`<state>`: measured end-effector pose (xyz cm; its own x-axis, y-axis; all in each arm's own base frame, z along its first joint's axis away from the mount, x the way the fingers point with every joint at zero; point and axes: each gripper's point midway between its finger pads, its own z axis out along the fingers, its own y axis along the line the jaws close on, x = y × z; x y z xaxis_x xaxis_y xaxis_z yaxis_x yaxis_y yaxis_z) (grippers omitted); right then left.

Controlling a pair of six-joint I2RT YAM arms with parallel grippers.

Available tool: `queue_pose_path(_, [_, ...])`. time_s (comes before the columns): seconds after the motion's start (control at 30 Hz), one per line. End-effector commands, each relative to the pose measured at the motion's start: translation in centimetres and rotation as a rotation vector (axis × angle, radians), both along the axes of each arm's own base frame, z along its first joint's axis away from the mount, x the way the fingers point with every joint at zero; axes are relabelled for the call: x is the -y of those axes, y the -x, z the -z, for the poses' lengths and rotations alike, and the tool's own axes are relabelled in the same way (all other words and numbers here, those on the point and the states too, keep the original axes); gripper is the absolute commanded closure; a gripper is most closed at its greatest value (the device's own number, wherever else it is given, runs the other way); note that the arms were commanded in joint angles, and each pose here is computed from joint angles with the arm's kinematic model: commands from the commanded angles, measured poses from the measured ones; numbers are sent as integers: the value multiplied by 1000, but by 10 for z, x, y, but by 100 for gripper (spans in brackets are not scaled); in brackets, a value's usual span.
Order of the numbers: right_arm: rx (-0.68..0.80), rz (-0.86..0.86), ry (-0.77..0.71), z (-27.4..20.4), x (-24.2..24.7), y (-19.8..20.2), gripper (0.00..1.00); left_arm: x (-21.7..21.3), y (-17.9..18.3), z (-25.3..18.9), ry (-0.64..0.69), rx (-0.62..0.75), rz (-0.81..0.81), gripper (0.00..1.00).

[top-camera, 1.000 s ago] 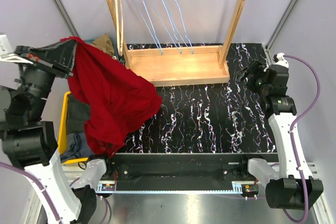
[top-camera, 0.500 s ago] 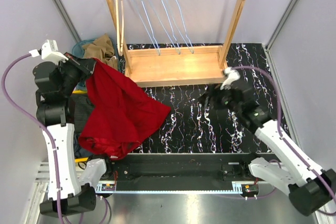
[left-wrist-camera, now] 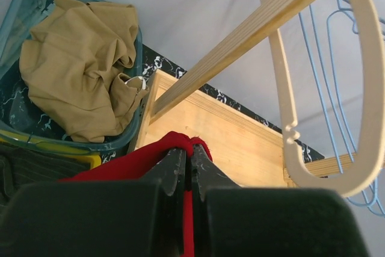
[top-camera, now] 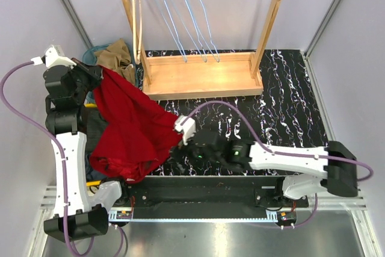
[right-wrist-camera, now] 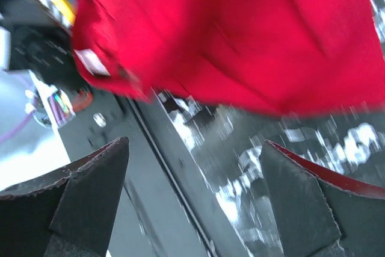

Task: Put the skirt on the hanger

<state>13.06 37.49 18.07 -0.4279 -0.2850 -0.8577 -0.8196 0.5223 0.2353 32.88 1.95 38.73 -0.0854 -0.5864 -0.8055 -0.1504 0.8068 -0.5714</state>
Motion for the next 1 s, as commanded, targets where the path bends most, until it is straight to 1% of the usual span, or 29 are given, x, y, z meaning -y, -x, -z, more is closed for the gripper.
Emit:
queue_pose_path(0.0, [168,-22,-159,-60,-58,-11,2,-2,-6,-13,-51,72,2,100])
queue_pose_path(0.03, [161,-42,-127,-45,-69,-10,2,-2,-6,-11,-51,66,7,100])
queue_pose_path(0.1, [165,-64,-126,-45,-83,-9,2,0,-6,-9,-52,63,17,100])
queue_pose_path(0.13, [157,-85,-102,-32,-91,-8,3,1,-5,-9,-53,63,22,100])
queue_pose_path(0.2, [156,-97,-97,-29,-101,-8,5,0,-4,-10,-57,67,20,100])
queue_pose_path(0.23, [151,-104,-77,-19,-105,-8,6,0,-4,-11,-60,69,19,100])
queue_pose_path(0.33, [139,-134,-59,-10,-108,-4,9,1,-3,-13,-61,73,24,100])
queue_pose_path(0.5, [120,-208,-21,4,-108,11,7,0,-6,-16,-67,74,21,100])
queue_pose_path(0.67, [133,-201,24,16,-114,7,10,0,-8,-17,-66,73,27,100])
queue_pose_path(0.73, [132,-195,52,27,-117,3,15,1,-9,-20,-70,79,30,100])
queue_pose_path(0.77, [136,-186,51,25,-120,1,18,1,-9,-21,-71,81,31,100])
queue_pose_path(0.8, [138,-166,72,32,-119,-3,26,2,-8,-23,-71,84,38,100])
queue_pose_path(0.83, [143,-151,77,32,-119,-6,29,3,-9,-23,-72,84,43,100])
queue_pose_path(0.9, [153,-117,89,34,-118,-12,39,4,-10,-24,-77,84,51,100])
queue_pose_path(0.97, [173,-56,109,35,-111,-22,60,5,-11,-23,-79,82,62,100])
